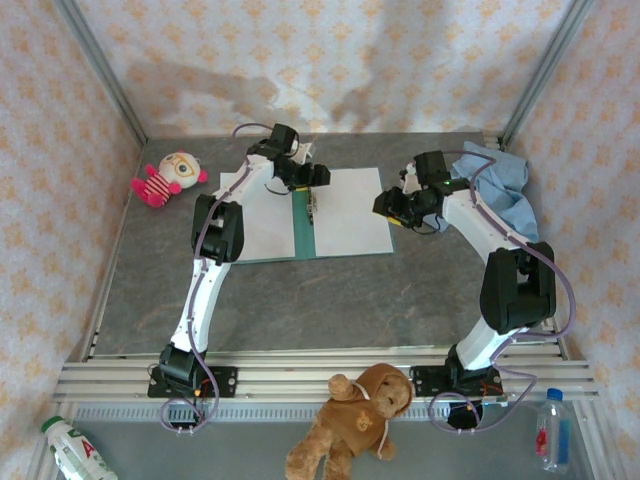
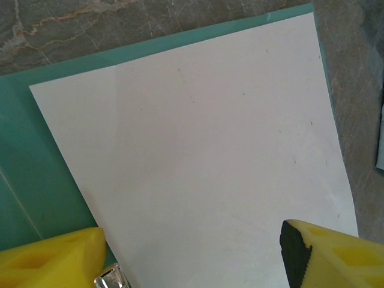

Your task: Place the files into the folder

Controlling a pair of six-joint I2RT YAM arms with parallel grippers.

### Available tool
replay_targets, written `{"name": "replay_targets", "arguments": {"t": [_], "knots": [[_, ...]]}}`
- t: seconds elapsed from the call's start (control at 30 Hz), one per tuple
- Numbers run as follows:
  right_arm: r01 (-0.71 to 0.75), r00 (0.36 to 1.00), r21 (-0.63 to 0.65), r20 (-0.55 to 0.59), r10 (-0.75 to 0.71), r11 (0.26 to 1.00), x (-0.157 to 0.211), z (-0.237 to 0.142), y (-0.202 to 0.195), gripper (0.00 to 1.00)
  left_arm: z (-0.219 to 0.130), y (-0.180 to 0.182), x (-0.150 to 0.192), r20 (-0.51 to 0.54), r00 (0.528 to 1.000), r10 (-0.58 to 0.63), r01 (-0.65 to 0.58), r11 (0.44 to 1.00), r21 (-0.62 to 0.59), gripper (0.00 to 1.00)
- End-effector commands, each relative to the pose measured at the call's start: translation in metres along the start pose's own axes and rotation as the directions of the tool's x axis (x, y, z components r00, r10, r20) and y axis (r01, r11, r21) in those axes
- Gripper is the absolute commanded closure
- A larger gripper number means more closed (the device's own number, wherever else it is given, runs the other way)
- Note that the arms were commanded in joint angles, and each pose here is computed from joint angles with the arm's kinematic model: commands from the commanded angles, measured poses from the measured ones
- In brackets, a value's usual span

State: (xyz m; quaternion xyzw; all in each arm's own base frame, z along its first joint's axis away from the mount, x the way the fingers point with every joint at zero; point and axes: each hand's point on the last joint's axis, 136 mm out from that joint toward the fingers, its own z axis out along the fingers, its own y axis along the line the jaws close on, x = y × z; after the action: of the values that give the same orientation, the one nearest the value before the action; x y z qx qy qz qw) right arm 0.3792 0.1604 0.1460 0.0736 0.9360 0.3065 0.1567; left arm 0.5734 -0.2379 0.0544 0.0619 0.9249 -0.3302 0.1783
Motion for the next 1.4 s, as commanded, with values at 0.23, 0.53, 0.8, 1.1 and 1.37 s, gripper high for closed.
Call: {"name": "replay_targets", "arguments": {"t": [0.23, 0.53, 0.8, 1.1, 1.37], "knots": [[-0.012, 1.000, 0.004, -0.029, 0.012, 1.000, 0.006, 0.002, -0.001, 0.52, -0.027, -0.024, -0.007, 0.020, 0.997, 0.073, -0.074, 0.995, 0.070, 0.23], [-0.014, 0.999, 0.019, -0.036, 0.015, 1.000, 0.007, 0.005, -0.006, 0.52, -0.040, -0.033, -0.007, 0.037, 0.995, 0.092, -0.094, 0.993, 0.074, 0.24], [-0.035, 0.998, 0.046, -0.048, 0.037, 0.998, 0.008, 0.017, -0.018, 0.52, -0.043, -0.041, -0.003, 0.024, 0.995, 0.098, -0.100, 0.988, 0.117, 0.23], [-0.041, 0.997, 0.057, -0.060, 0.044, 0.998, 0.009, 0.022, -0.021, 0.52, -0.051, -0.053, 0.005, 0.011, 0.993, 0.117, -0.117, 0.978, 0.171, 0.23], [-0.049, 0.997, 0.056, -0.062, 0.052, 0.997, 0.009, 0.022, -0.022, 0.52, -0.061, -0.058, 0.012, 0.010, 0.992, 0.125, -0.124, 0.977, 0.171, 0.23]]}}
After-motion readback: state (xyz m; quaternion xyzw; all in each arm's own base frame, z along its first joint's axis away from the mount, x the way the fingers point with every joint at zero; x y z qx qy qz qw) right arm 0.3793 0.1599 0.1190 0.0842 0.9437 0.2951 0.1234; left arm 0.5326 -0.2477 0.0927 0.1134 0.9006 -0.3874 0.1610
